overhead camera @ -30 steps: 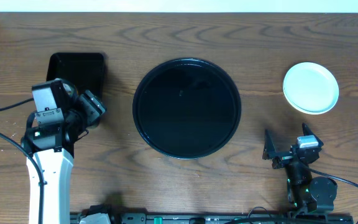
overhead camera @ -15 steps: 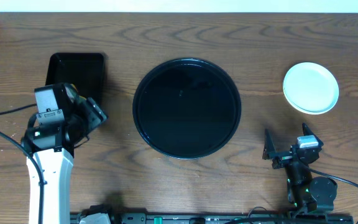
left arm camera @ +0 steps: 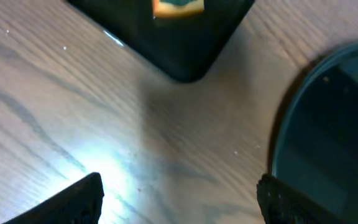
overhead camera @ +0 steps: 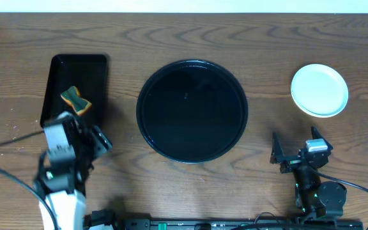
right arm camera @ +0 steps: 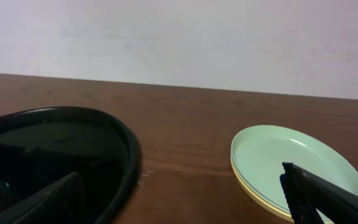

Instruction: Clean dirty plates on tray and stack at the side

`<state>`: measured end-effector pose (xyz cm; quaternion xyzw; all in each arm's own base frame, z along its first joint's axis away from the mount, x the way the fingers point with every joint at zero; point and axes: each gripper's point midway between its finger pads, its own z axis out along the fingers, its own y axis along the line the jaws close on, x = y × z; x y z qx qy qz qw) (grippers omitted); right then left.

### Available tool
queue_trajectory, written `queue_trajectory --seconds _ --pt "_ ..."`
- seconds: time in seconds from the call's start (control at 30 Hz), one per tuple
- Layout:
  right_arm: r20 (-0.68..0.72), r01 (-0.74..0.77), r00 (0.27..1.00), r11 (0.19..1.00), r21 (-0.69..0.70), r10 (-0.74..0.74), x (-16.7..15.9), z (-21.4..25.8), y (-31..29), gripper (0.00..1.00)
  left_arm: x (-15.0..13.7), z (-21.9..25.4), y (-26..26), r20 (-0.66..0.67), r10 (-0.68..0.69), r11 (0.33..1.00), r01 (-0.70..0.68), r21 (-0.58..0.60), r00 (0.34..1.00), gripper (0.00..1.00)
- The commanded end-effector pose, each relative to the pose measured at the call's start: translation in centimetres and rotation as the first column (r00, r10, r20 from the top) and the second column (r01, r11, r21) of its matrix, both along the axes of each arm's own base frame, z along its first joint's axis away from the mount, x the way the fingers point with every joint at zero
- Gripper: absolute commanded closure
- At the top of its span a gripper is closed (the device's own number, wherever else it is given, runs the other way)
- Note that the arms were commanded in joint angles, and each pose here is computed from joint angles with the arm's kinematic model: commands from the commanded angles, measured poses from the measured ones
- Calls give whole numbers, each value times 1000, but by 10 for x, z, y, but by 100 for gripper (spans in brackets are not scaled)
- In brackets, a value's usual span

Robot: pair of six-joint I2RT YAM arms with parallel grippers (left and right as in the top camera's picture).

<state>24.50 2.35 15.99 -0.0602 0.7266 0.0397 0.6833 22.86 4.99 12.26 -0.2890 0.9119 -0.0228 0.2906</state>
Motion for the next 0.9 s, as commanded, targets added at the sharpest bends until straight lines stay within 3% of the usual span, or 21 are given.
queue_trajectory --seconds 0.0,0.2,0.43,0.7,0.87 --pt "2 -1 1000 1000 -8 1 0 0 1 1 -9 -21 -7 45 -72 996 69 56 996 20" --pt "2 -1 1000 1000 -8 1 0 0 1 1 12 -17 -38 355 -227 974 206 96 907 20" --pt "2 -1 1000 1000 -8 1 0 0 1 1 26 14 -58 653 -314 949 232 212 689 20" --pt "2 -1 1000 1000 -8 1 0 0 1 1 20 34 -63 744 -335 942 215 256 579 20" --pt "2 -1 1000 1000 -8 1 0 0 1 1 17 32 -63 734 -352 936 218 276 581 20"
